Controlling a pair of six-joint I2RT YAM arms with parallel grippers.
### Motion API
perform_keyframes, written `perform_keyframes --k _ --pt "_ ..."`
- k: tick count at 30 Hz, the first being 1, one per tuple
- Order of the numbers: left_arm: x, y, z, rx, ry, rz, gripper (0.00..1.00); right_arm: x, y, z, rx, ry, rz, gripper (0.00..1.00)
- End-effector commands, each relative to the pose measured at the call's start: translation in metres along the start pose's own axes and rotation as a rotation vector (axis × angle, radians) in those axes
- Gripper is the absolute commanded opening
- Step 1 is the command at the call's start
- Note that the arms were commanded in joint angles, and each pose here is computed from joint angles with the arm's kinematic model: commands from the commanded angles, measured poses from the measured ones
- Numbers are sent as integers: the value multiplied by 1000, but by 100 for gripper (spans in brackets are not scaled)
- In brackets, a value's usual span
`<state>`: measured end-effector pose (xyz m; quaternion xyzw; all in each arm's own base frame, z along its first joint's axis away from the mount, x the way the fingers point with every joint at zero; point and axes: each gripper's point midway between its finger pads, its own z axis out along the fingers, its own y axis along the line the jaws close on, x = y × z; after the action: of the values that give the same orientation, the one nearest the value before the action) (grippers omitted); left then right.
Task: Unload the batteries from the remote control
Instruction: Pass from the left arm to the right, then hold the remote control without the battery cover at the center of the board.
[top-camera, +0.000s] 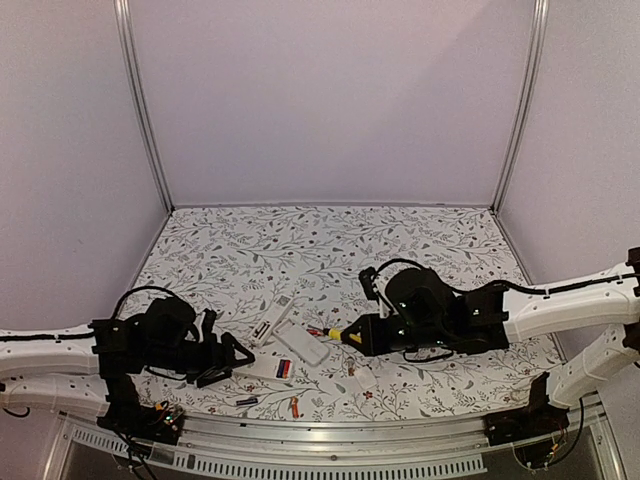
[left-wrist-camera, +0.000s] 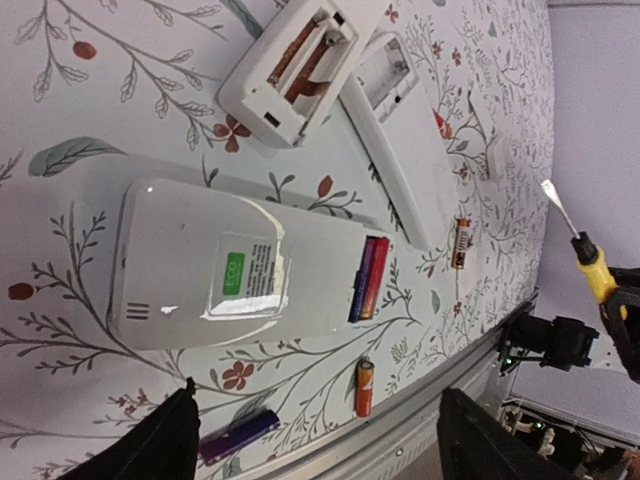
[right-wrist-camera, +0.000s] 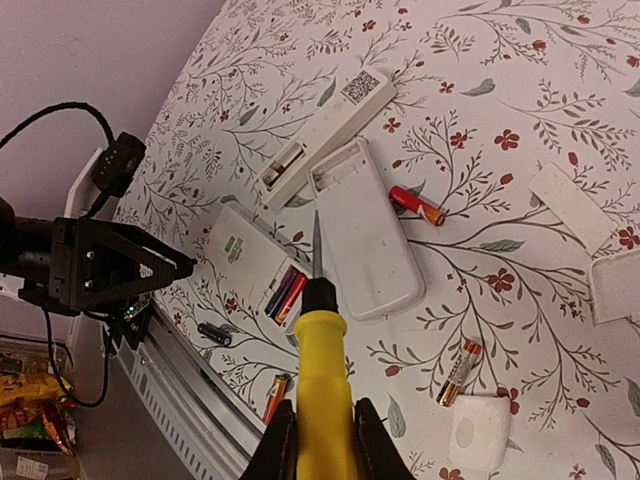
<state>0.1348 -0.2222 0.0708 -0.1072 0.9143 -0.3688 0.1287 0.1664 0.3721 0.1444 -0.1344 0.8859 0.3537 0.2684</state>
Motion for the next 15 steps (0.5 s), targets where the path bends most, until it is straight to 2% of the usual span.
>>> perform_keyframes --k 1,15 --pt "8 19 4 -36 25 -52 81 -2 12 7 -28 35 -30 0" --pt "5 33 18 -57 10 -65 80 11 21 21 -67 110 -74 0"
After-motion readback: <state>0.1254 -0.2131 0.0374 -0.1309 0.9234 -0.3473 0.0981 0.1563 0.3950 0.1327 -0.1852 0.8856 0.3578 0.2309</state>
